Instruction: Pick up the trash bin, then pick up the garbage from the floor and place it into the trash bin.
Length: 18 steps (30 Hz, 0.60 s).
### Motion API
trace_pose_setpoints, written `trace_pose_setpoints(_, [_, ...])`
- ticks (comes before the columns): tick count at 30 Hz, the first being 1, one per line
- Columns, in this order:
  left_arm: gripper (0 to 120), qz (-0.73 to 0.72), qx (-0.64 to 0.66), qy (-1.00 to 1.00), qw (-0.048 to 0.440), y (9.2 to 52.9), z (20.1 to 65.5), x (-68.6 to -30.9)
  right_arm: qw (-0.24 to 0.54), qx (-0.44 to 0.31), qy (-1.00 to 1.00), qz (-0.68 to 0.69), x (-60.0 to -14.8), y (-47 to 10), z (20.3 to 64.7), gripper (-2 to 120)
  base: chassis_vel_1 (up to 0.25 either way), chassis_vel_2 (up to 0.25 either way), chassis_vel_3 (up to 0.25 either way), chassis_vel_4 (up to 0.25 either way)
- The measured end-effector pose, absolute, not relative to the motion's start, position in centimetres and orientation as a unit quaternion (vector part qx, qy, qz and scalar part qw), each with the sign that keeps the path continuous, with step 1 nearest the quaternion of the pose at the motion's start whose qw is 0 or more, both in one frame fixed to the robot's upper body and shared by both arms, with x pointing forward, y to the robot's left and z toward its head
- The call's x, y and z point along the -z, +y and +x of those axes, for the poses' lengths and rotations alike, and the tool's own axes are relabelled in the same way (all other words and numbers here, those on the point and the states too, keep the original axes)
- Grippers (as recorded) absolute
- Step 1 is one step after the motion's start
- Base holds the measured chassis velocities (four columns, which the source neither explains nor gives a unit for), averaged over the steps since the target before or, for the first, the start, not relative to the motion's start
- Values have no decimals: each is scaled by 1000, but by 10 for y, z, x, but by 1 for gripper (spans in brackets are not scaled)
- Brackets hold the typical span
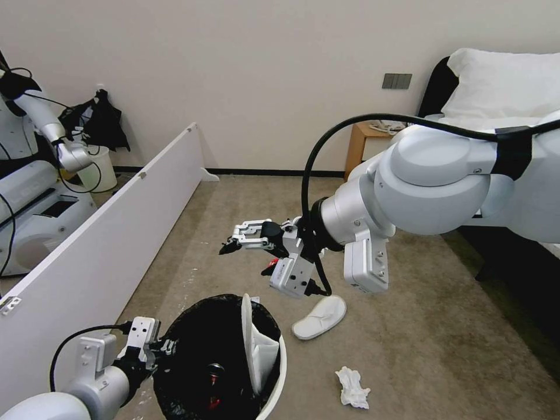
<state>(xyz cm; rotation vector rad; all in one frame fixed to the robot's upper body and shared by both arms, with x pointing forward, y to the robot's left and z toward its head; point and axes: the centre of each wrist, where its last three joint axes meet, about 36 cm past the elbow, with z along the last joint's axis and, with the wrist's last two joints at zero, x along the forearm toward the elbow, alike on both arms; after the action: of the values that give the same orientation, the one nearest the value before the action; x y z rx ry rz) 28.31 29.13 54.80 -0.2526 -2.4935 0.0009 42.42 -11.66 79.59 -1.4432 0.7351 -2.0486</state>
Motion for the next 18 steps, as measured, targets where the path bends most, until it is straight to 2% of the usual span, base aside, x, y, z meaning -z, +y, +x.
trace_pose_setpoints(18, [2, -98, -30, -939, 327, 290, 281, -546, 266, 759, 271, -530, -797, -115, 426, 100, 0, 0, 0, 0])
